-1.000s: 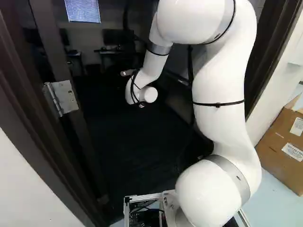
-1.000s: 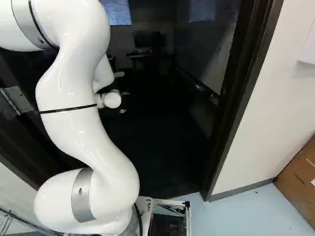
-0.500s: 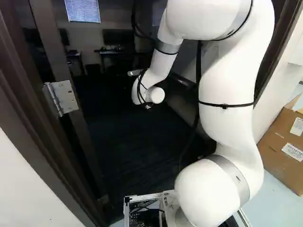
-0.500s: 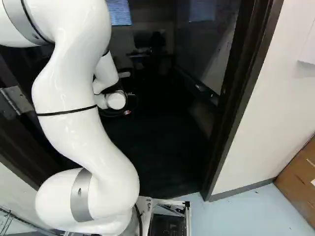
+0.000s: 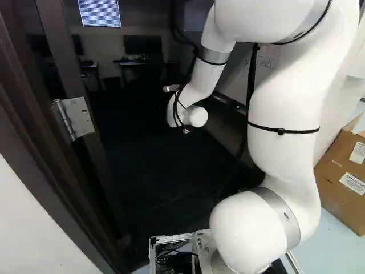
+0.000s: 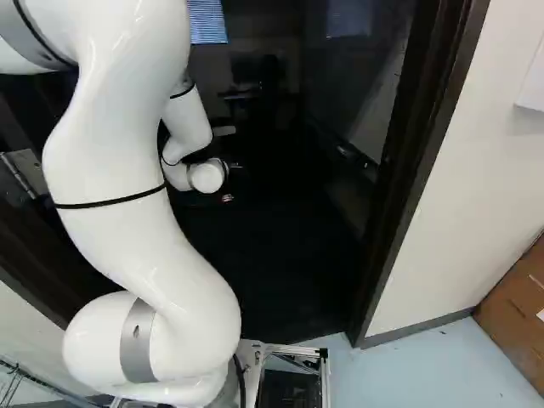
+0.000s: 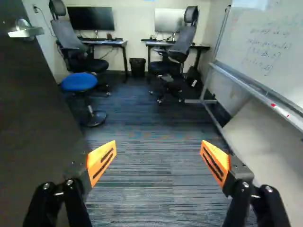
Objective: Open the door and move inside
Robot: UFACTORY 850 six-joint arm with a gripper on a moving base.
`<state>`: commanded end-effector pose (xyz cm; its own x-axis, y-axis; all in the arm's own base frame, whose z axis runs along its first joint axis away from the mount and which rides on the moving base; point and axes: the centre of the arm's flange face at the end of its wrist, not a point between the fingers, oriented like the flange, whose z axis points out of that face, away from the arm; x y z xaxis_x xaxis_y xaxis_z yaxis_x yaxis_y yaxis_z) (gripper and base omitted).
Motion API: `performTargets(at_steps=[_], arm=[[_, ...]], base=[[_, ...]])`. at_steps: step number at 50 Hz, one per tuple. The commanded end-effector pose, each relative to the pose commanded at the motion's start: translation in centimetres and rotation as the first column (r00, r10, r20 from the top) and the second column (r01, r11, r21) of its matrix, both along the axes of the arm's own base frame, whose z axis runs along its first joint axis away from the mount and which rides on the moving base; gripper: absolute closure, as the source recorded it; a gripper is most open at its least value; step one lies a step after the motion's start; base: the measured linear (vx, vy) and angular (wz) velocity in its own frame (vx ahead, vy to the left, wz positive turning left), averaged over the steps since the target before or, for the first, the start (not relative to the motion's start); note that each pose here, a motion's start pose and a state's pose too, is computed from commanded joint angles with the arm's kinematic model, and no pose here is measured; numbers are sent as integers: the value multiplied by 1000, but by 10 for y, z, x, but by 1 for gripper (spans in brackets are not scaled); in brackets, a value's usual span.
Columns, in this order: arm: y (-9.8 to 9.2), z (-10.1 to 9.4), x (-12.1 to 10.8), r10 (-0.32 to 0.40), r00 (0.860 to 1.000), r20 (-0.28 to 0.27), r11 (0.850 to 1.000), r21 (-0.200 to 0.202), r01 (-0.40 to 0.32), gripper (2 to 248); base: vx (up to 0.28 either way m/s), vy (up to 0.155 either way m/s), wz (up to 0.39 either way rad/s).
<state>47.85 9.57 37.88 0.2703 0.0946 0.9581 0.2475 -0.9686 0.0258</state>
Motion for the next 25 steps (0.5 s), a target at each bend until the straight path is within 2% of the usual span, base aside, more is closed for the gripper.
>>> performTargets(at_steps=[25], arm=[[-40,2,-27,-98,995,-14,995,9,99,3]], base=[[0,0,0]])
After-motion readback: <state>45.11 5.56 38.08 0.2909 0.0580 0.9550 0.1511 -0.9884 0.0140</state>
